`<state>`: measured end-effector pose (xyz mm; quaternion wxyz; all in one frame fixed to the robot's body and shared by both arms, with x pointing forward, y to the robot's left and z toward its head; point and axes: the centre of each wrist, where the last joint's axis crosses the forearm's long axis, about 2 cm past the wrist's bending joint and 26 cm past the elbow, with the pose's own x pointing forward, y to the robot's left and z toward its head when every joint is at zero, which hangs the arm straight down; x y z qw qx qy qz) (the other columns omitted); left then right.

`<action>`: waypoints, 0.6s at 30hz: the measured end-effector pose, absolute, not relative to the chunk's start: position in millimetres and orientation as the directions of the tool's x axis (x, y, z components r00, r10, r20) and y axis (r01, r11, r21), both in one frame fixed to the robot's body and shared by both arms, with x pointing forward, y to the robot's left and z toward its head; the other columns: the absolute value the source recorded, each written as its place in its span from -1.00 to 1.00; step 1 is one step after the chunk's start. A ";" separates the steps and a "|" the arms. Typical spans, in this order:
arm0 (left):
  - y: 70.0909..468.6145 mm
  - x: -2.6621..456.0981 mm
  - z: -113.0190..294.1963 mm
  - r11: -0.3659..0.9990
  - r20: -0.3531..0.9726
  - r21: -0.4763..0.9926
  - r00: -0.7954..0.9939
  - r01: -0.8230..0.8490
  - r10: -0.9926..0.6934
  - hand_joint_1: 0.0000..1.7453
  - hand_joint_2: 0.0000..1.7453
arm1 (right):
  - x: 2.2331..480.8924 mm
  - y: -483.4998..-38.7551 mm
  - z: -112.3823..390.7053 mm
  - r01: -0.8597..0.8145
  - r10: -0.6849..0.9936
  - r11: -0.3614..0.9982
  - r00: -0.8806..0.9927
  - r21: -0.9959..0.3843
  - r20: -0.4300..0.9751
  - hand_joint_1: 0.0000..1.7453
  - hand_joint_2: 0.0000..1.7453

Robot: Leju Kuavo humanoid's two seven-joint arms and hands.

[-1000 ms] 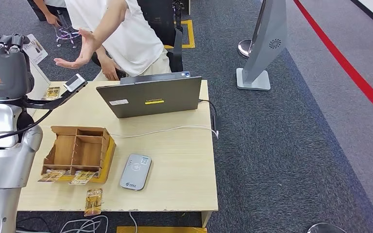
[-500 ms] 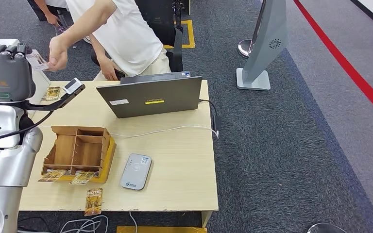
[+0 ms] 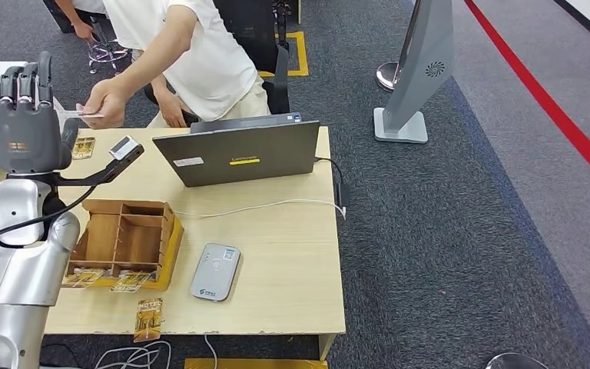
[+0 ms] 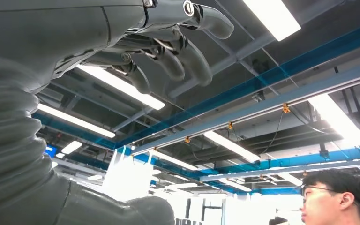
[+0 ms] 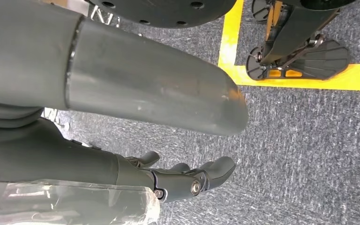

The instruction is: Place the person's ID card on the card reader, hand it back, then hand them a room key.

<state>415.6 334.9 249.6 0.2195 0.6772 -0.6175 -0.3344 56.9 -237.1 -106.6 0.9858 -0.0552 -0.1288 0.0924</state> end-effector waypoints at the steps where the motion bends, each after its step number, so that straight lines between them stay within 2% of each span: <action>1: 332.8 414.3 248.6 -0.127 -0.170 0.713 0.006 -0.690 -0.985 -1.00 1.00 | 56.9 -237.1 -106.6 -0.167 0.195 0.977 0.950 -0.133 0.243 -1.00 -1.00; 10: 297.7 370.6 233.1 0.074 -0.030 0.700 -0.132 -0.711 -0.991 -1.00 1.00 | 56.2 -237.9 -106.6 -0.120 0.154 0.981 0.962 -0.155 0.227 -1.00 -1.00; 14: 288.8 347.2 226.0 0.125 -0.010 0.689 -0.181 -0.714 -0.983 -1.00 1.00 | 55.5 -238.2 -106.7 -0.085 0.120 0.984 0.967 -0.157 0.225 -1.00 -1.00; 18: 273.8 305.3 209.1 0.175 -0.015 0.690 -0.256 -0.702 -0.966 -1.00 1.00 | 53.2 -238.5 -107.0 -0.037 0.072 0.986 0.973 -0.162 0.218 -1.00 -1.00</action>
